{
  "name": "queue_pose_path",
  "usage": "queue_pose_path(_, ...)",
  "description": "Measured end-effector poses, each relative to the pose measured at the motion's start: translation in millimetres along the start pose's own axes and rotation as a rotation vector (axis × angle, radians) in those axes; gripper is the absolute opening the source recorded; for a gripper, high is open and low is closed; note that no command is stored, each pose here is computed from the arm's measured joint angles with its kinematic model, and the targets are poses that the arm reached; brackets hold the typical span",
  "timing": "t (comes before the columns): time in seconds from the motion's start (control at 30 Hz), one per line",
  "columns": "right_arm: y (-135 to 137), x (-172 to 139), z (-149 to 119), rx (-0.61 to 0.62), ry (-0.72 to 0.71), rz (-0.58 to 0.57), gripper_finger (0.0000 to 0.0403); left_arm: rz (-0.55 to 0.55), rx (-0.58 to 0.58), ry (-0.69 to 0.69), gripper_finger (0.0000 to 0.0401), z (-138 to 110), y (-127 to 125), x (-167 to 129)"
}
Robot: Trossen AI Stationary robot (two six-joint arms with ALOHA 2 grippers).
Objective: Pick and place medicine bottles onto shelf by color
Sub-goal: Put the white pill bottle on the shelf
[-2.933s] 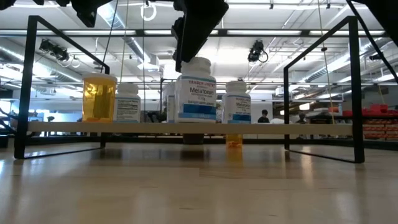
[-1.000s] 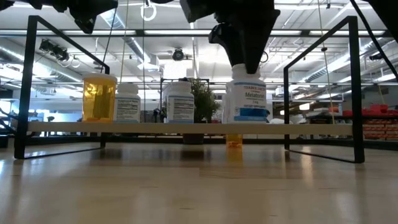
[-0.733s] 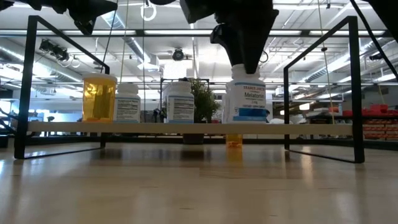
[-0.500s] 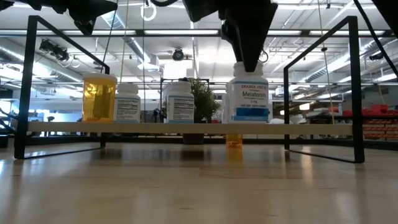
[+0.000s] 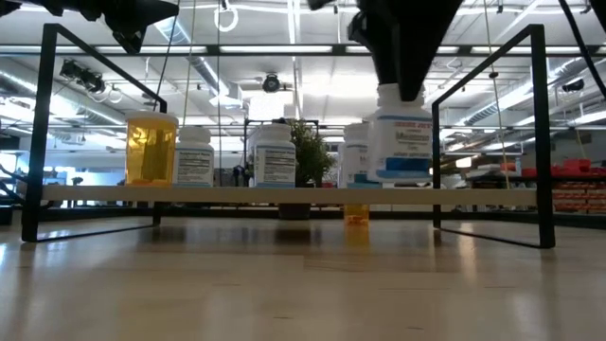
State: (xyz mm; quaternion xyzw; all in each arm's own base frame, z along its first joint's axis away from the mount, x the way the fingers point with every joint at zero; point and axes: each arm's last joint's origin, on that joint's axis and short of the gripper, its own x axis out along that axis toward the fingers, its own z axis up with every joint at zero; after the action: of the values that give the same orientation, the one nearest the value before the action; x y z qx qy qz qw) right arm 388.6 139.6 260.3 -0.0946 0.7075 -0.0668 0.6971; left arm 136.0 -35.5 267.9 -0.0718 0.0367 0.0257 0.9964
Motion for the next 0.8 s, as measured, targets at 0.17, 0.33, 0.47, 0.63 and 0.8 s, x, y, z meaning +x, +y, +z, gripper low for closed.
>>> queue_pose_path(0.17, -27, -1, -34, 0.051, 0.023, -0.038, 0.0204, 0.001, 0.002, 0.001, 0.0172, 0, 0, 0)
queue_pose_path(0.33, -57, -8, -66, 0.166, -0.183, 0.03, 0.0204, 0.024, 0.003, -0.003, 0.0172, 0, 1, 0)
queue_pose_path(0.47, -75, -8, -91, 0.247, -0.271, 0.093, 0.0204, 0.032, 0.004, -0.004, 0.0172, 0, 1, 0)
queue_pose_path(0.63, -88, -3, -106, 0.275, -0.238, 0.144, 0.0204, 0.032, 0.021, -0.005, 0.0172, 0, 1, 0)
queue_pose_path(0.8, -85, -3, -91, 0.217, -0.238, 0.151, 0.0204, 0.034, 0.024, -0.011, 0.0172, 1, 1, 0)
